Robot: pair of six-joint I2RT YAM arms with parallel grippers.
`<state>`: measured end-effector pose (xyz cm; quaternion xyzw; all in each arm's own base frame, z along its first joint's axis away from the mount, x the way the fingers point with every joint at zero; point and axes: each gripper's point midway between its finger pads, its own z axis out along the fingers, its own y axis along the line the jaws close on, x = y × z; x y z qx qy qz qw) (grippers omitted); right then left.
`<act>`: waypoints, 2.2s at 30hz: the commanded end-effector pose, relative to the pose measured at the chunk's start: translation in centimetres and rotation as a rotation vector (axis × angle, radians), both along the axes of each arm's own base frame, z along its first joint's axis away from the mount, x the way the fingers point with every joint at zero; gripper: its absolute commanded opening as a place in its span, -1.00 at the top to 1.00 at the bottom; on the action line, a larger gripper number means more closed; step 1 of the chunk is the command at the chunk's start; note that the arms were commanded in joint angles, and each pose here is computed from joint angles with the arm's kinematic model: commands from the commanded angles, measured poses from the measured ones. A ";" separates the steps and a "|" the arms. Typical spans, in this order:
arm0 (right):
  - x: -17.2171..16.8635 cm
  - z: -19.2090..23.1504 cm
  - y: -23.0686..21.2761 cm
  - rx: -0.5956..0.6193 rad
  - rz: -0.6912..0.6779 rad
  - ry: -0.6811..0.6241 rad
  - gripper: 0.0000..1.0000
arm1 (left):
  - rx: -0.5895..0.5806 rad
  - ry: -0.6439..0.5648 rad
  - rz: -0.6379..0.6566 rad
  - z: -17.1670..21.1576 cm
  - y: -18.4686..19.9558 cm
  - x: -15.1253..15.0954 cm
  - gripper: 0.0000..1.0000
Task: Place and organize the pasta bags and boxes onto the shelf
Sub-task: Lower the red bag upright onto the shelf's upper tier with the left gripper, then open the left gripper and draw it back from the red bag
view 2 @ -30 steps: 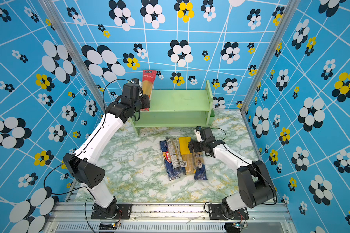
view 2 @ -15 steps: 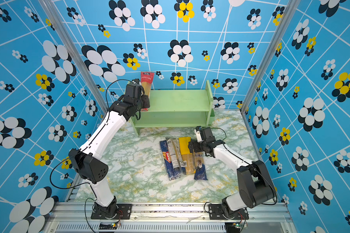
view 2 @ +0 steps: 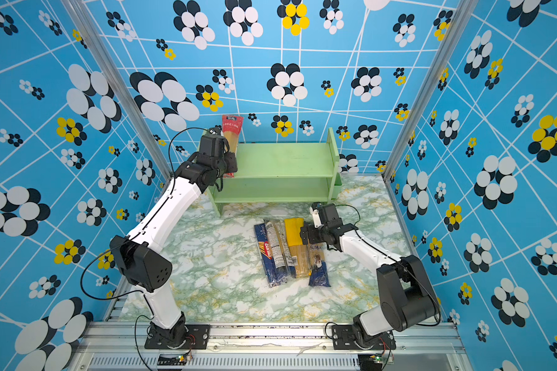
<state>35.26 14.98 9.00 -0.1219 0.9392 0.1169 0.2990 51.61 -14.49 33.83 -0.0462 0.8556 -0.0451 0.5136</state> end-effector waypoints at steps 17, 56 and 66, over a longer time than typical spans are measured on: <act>-0.4 0.2 -0.2 -0.012 -0.004 -0.009 -0.99 | -0.069 -0.207 0.063 4.4 1.5 -0.3 0.35; -0.9 4.2 1.8 0.093 0.102 -0.119 -0.97 | -0.300 -0.257 -0.561 6.5 -6.3 -10.7 -0.84; -1.5 5.1 2.9 0.138 0.151 -0.155 -0.96 | -0.430 0.020 -0.519 -8.0 -6.3 -15.0 -0.91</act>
